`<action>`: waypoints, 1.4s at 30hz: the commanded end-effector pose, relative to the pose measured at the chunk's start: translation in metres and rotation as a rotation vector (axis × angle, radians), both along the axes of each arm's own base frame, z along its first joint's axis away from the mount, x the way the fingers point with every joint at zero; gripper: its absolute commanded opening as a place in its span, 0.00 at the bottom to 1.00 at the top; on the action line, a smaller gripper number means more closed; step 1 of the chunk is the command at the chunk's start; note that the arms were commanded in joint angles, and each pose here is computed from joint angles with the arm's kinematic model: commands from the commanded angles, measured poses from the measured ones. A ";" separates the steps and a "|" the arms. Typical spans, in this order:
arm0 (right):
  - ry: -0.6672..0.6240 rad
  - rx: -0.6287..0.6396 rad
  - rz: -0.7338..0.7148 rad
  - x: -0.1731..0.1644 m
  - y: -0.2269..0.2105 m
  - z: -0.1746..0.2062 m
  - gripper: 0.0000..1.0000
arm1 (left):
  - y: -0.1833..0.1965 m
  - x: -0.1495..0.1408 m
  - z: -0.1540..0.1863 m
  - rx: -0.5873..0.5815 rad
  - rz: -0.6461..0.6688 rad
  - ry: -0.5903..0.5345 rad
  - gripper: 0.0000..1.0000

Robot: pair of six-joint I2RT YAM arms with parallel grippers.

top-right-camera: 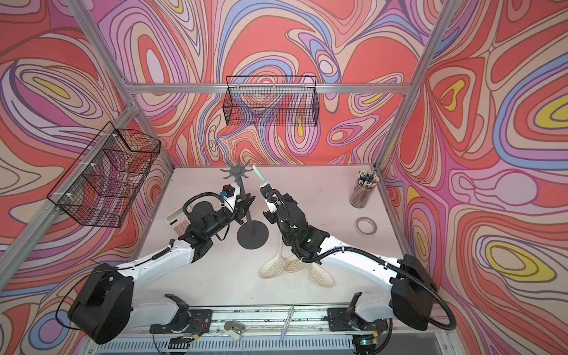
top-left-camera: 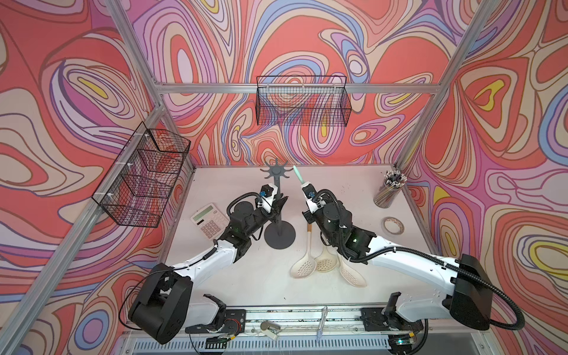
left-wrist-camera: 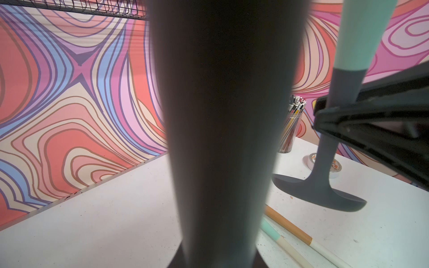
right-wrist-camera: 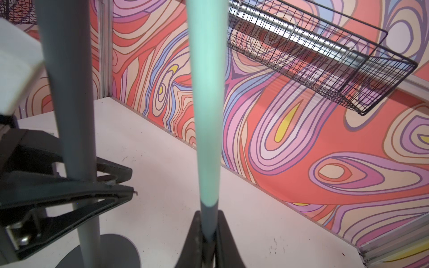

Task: Hang the skimmer on the kitchen utensil rack
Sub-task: Hang the skimmer on the rack.

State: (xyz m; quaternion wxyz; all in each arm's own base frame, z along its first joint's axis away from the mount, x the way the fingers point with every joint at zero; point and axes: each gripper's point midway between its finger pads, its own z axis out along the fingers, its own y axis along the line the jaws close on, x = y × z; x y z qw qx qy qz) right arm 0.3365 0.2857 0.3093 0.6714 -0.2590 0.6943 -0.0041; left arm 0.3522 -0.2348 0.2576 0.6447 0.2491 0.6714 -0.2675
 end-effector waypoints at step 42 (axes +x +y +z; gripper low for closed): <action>-0.043 -0.119 -0.069 0.011 0.008 -0.003 0.00 | -0.002 -0.004 -0.005 -0.003 -0.007 0.025 0.10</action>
